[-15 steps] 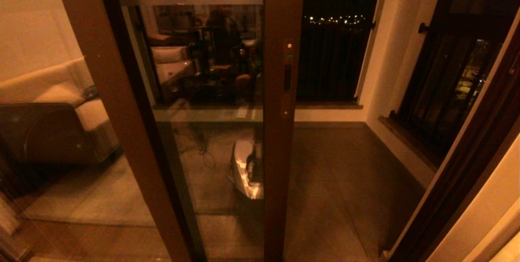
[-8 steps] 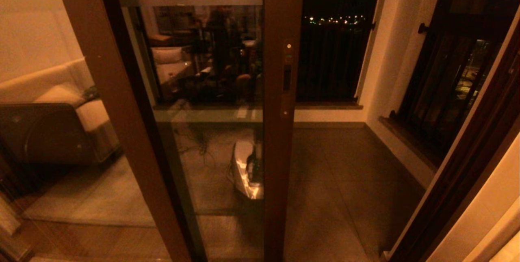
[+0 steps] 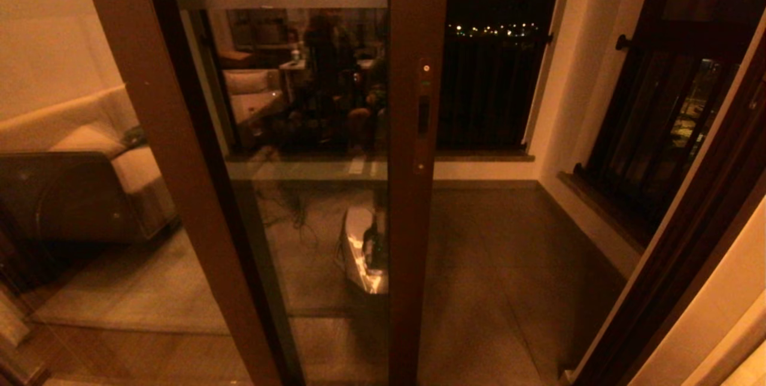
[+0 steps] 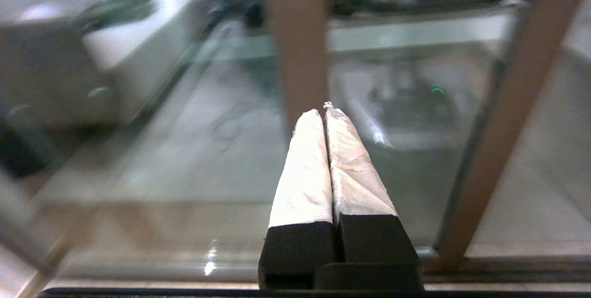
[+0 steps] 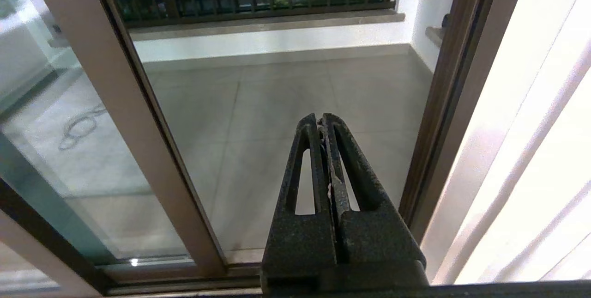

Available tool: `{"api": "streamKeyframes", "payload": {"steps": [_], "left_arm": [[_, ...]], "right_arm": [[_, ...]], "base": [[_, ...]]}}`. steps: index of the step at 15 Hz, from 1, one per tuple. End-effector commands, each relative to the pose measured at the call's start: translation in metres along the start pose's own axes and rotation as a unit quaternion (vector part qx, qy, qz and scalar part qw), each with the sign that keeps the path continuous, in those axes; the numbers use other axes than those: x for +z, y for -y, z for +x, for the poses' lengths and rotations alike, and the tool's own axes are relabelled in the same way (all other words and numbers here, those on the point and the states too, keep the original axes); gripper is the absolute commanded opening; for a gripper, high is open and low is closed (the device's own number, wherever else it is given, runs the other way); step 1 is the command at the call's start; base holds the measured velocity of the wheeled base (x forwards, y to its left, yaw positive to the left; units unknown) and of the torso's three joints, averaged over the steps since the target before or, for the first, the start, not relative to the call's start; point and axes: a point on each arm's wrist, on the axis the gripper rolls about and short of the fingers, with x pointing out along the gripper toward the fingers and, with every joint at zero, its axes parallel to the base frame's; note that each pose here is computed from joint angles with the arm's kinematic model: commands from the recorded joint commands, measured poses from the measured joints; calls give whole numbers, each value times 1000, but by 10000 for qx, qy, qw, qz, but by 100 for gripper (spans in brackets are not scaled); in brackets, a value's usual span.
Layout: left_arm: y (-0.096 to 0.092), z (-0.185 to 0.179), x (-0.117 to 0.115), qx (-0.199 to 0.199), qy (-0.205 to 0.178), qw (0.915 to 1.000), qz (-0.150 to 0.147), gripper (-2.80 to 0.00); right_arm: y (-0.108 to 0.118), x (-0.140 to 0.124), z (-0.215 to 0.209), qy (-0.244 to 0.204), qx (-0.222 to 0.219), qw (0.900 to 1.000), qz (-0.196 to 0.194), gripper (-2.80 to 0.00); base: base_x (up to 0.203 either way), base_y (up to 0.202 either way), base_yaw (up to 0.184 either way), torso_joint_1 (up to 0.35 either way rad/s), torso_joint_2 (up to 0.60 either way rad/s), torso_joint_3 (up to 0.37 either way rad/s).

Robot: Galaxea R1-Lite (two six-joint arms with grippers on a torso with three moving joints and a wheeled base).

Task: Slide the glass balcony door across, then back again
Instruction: Close the slid door

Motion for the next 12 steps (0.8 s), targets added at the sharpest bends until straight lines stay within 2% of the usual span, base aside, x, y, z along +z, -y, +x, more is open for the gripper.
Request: {"api": "streamKeyframes", "payload": {"steps": [1, 2, 5, 6, 8, 9, 12], "left_arm": [[3, 6, -23, -202, -48, 9998, -43, -280], [3, 6, -18, -252, 125, 9995, -114, -280], [3, 6, -19, -169, 146, 9994, -268, -280], [3, 6, -19, -162, 138, 9993, -293, -280], [3, 6, -19, -161, 145, 9993, -300, -280], [3, 6, -19, -167, 145, 9993, -300, -280], [3, 6, -19, -161, 145, 9993, -300, -280]], "right_arm": [[0, 0, 0, -17, 4, 10000, -81, -280], [0, 0, 0, -17, 4, 10000, -1, -280], [0, 0, 0, -10, -3, 10000, 23, -280], [0, 7, -2, 82, 28, 10000, -19, -280], [-2, 48, -5, 330, 398, 9987, 10, -280], [-4, 81, -3, 404, 713, 9965, 142, -280], [-10, 164, 30, 153, 1711, 9841, 450, -280]], "base": [[0, 0, 0, 0, 0, 0], [0, 0, 0, 0, 0, 0], [0, 0, 0, 0, 0, 0], [0, 0, 0, 0, 0, 0], [0, 0, 0, 0, 0, 0], [0, 0, 0, 0, 0, 0], [0, 0, 0, 0, 0, 0]]}}
